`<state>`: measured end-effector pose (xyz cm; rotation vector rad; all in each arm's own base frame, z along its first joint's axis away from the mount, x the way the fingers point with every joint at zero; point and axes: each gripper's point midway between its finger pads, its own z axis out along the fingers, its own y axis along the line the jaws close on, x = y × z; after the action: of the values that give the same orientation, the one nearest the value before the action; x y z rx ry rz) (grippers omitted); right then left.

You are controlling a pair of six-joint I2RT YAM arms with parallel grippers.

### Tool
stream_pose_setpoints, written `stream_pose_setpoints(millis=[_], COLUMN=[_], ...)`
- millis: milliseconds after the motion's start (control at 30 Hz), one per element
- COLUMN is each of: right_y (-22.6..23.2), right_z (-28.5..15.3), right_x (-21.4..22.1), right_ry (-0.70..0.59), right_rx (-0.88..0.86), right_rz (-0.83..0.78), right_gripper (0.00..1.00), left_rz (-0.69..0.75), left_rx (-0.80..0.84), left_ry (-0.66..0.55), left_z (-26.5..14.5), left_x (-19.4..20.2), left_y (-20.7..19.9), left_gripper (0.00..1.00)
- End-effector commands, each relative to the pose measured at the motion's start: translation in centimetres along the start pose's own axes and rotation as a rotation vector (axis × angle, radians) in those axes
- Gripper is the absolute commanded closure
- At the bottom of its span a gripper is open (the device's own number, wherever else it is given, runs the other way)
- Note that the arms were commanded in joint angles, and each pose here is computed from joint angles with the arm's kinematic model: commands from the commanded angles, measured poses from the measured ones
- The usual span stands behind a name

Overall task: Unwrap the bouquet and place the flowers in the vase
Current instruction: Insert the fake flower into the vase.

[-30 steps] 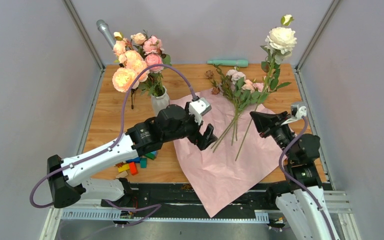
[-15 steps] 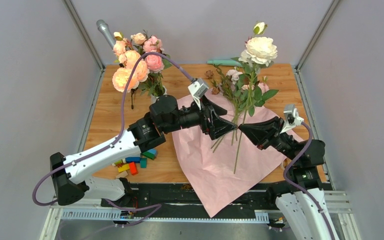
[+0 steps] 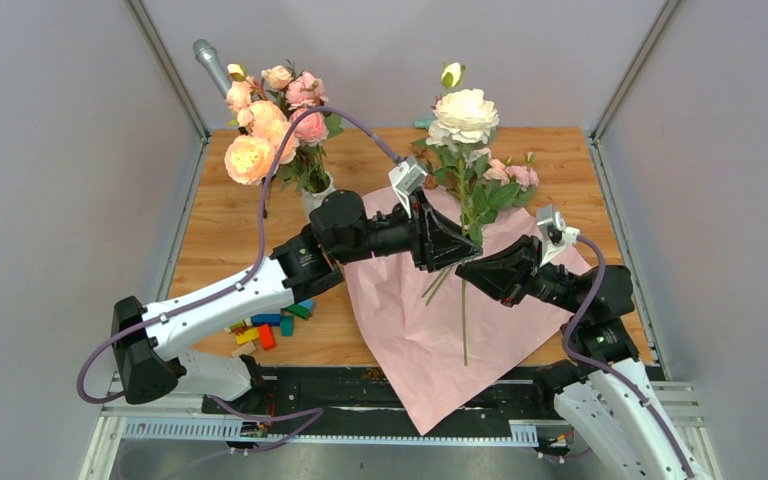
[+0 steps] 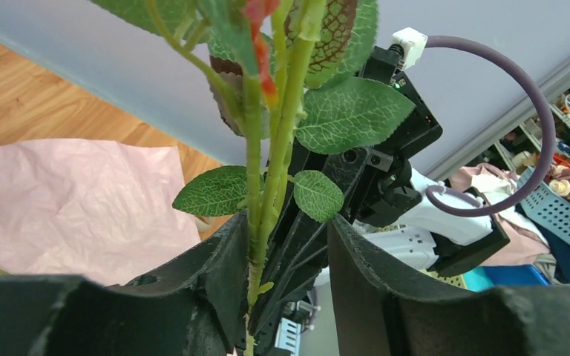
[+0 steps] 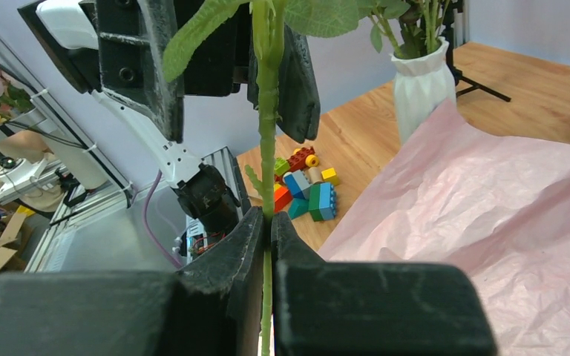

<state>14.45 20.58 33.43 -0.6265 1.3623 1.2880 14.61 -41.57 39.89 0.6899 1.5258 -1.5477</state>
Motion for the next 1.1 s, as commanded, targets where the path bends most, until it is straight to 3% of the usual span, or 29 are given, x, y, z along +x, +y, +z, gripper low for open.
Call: stream_pose_setpoints(millis=[0,267,533,833,933,1067], right_y=[1.3,0.7,0.3,-0.1,-0.3,-0.7], right_z=[0.6,0.8,0.9,1.0,0.9,0.9], right_x=[-2.4,-2.5,-2.3,-2.2,-2.3,-2.2], right_ry=[-0.065,-0.074,-0.069,-0.061,-0.059,-0.053], right_rx=[-0.036,-0.009,0.004,0.024,0.04,0.063], right_rz=[-0.072,-0.065,-0.06,-0.052,-0.056,-0.059], right_gripper=[1.0,1.0,1.0,0.98,0.84,0.49], left_rz=[0.006,0.016,0.03,0.113,0.195,0.338], left_rx=[0.031,-0.008,-0.011,-0.033,-0.088,-0.159], left_ry=[-0.03,-0.031,-0.019,0.008,0.021,0.045], left_z=[-0.1,-0.9,-0.8,-1.0,-1.5,-2.5], left_x=[-0.6,-0.2,-0.2,0.1,-0.3,-1.1], left_y=[-0.9,-0.2,-0.2,0.5,1.3,2.4], left_gripper=[0.54,0.7,0.99,1.0,1.0,1.0])
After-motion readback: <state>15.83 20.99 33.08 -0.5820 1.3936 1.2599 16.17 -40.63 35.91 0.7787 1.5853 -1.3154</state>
